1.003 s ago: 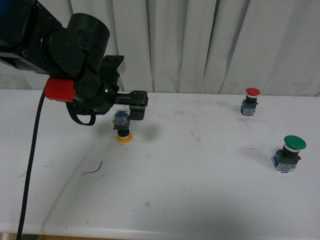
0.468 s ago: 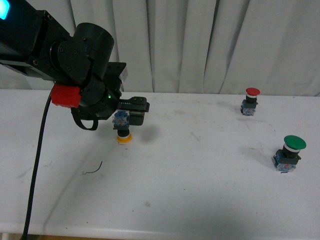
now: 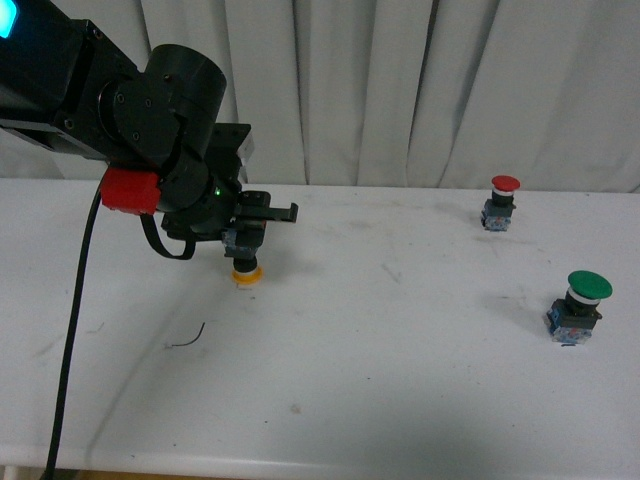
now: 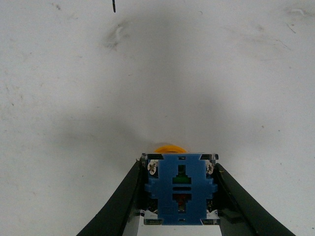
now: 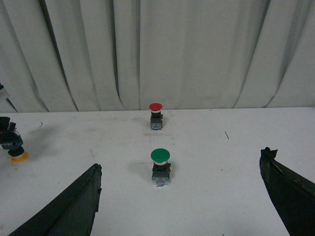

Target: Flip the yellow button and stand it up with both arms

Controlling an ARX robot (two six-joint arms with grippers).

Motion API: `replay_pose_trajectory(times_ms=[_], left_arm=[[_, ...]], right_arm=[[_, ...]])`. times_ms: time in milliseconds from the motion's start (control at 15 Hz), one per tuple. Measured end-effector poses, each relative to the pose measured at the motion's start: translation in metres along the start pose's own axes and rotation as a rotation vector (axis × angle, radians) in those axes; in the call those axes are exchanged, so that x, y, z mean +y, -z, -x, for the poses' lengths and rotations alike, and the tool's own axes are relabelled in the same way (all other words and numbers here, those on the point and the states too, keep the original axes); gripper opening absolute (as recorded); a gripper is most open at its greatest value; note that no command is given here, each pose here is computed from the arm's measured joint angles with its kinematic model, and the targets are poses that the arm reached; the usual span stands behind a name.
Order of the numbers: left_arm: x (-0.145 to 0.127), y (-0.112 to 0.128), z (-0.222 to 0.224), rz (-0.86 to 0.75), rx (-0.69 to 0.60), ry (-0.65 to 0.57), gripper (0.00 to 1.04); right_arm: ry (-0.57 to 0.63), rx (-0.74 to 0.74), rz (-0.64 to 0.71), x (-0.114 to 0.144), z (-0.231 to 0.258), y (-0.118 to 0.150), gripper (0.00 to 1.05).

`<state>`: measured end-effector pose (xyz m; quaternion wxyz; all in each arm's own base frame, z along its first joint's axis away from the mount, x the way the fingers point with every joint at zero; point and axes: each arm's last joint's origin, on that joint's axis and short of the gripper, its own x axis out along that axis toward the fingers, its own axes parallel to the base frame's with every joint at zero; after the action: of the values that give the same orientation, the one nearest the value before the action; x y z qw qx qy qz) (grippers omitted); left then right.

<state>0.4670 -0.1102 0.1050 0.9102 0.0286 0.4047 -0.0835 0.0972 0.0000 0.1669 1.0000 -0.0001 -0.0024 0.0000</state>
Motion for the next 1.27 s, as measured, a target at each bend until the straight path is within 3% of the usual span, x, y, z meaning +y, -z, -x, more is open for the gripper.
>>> replay_pose_trajectory(times_ms=[267,334,468,669,802,1070,1271], left_arm=[[-0.007,-0.006,0.013,-0.011,-0.045,0.014,0.36],[-0.026,-0.012,0.059,-0.051,-0.165,0.059,0.36],[-0.044,-0.008,0.107,-0.103,-0.269,0.102,0.36],[-0.059,0.025,0.182,-0.172,-0.386,0.158,0.36],[-0.050,0.050,0.217,-0.164,-0.425,0.139,0.36],[-0.027,0.087,0.241,-0.090,-0.443,0.121,0.35],[-0.017,0.101,0.252,0.000,-0.509,0.221,0.35]], right_arm=[[0.000,0.000,0.000,0.000,0.000,0.000,0.98],[0.000,0.000,0.000,0.000,0.000,0.000,0.98],[0.000,0.000,0.000,0.000,0.000,0.000,0.98],[0.000,0.000,0.000,0.000,0.000,0.000,0.98],[0.000,0.000,0.000,0.000,0.000,0.000,0.98],[0.000,0.000,0.000,0.000,0.000,0.000,0.98],[0.000,0.000,0.000,0.000,0.000,0.000,0.98]])
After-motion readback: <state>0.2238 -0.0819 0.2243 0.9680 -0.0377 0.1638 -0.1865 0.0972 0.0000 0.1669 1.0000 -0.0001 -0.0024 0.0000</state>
